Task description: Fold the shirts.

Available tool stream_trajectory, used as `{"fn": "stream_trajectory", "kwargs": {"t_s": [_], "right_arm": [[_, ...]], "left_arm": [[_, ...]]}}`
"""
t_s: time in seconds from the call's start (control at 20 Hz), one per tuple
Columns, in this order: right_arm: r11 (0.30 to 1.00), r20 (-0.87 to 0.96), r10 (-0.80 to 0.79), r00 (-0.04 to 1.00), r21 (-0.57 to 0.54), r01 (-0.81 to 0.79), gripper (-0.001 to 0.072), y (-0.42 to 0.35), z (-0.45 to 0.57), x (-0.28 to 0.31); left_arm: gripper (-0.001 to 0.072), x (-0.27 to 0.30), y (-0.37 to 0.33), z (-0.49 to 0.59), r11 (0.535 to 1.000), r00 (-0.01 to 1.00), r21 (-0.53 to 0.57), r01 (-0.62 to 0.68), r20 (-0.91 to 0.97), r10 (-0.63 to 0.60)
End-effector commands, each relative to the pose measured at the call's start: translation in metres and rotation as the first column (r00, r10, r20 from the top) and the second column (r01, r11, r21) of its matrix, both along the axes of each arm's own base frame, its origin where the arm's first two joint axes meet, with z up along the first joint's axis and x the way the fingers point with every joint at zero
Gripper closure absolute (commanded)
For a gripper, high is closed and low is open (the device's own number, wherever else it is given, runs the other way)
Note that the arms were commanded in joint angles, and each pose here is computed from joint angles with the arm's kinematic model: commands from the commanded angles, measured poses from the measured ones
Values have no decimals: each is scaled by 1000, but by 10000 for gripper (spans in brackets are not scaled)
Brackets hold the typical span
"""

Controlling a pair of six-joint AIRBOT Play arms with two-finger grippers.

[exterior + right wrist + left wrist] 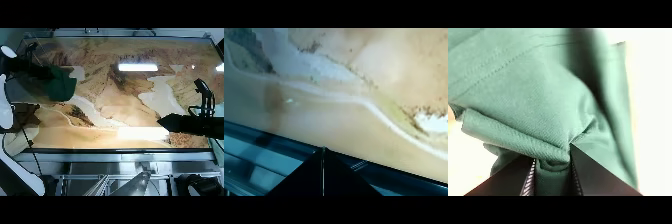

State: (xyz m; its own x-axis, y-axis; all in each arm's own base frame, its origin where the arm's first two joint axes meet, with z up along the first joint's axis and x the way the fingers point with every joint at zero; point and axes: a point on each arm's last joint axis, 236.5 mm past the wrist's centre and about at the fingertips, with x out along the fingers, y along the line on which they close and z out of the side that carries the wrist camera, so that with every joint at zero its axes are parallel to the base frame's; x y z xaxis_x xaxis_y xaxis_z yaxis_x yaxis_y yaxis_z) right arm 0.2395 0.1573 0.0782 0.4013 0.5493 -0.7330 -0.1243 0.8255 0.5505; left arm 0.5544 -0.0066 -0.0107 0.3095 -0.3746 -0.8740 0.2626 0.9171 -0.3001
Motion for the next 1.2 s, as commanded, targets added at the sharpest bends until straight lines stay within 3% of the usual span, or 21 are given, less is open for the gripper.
{"fn": "stream_trajectory", "kwargs": {"t_s": [0.0, 0.1, 0.3, 0.5, 0.55, 0.6, 0.65, 0.7, 0.75, 0.95, 1.15], "right_arm": [[1000, 19, -4, 1000, 0, 4, 688, 0, 2, 4], [1000, 46, -21, 999, 8, 21, 688, -1, 5, 11], [1000, 56, -28, 998, 11, 28, 689, -1, 7, 13], [999, 68, -36, 997, 13, 35, 688, -1, 8, 16], [999, 69, -35, 997, 10, 35, 688, -2, 8, 16], [1000, 62, -31, 998, 1, 31, 684, -3, 6, 15], [1000, 46, -26, 999, -5, 26, 628, -4, 4, 11], [1000, 27, -25, 999, -10, 25, 455, -6, 0, 10], [1000, 4, -28, 1000, -14, 29, 379, -7, -6, 12], [997, -125, 76, 989, 2, -76, 379, 13, -53, 23], [976, -218, 116, 969, 206, -70, 379, 58, -97, 53]], "left_arm": [[682, -49, -127, 52, 950, 965, -181, 253, -18, -261], [682, -93, -186, 54, 903, 923, -258, 344, -84, -376], [682, -171, -264, 14, 860, 843, -281, 427, -221, -491], [684, -205, -305, -19, 846, 814, -276, 457, -255, -522], [447, -209, -308, -20, 844, 809, -277, 458, -262, -525], [55, -213, -307, -17, 848, 803, -280, 450, -288, -522], [-7, -212, -300, -10, 867, 807, -280, 411, -330, -489], [-9, -210, -287, 3, 870, 798, -288, 401, -357, -486], [-9, -207, -271, 13, 877, 794, -292, 381, -383, -473], [-8, -218, -202, 7, 933, 774, -301, 195, -536, -335], [1, -240, -183, -35, 940, 793, -318, 121, -539, -284]]}}
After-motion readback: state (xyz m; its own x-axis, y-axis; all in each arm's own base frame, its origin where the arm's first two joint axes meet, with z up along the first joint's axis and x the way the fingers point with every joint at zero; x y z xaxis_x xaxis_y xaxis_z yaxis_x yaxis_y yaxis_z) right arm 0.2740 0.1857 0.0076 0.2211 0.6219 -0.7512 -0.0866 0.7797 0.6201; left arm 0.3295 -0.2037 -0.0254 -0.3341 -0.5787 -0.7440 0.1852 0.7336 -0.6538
